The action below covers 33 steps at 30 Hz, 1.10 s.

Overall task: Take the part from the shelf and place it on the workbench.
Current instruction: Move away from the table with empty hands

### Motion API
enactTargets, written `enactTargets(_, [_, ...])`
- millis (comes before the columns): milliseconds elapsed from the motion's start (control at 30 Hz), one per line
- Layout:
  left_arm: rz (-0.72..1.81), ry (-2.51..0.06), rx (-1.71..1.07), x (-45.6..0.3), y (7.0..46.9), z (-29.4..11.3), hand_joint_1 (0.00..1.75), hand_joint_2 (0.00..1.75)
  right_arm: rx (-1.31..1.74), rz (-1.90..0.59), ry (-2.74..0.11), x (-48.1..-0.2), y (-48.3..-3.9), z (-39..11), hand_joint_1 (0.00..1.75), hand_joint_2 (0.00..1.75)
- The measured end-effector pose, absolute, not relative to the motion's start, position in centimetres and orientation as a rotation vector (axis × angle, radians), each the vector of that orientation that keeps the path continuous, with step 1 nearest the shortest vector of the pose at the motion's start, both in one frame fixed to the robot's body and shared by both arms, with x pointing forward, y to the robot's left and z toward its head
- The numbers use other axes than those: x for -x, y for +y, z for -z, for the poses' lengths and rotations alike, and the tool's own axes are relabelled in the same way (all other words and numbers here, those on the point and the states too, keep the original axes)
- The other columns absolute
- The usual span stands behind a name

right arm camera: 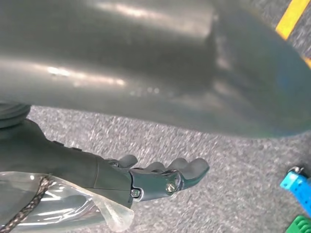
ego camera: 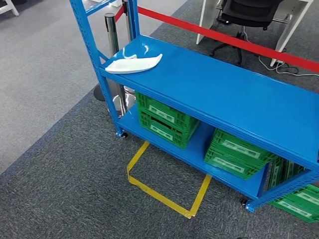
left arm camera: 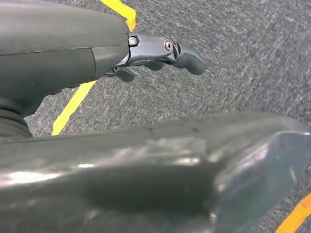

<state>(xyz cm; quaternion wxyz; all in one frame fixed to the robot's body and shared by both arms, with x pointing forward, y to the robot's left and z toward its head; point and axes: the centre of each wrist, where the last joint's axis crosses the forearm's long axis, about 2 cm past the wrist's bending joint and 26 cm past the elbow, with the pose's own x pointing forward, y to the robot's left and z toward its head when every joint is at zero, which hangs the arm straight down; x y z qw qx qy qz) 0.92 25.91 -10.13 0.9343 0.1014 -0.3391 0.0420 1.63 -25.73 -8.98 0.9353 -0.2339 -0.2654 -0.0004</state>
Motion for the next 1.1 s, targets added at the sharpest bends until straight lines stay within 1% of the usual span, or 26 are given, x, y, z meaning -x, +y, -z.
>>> enactTargets(1100, [-0.090, -0.721, -0.174, -1.37, 25.66, 10.26, 0.00, 0.00, 0.469, 0.034, -0.479, -1.32, -25.48, 8.97, 0.00, 0.00])
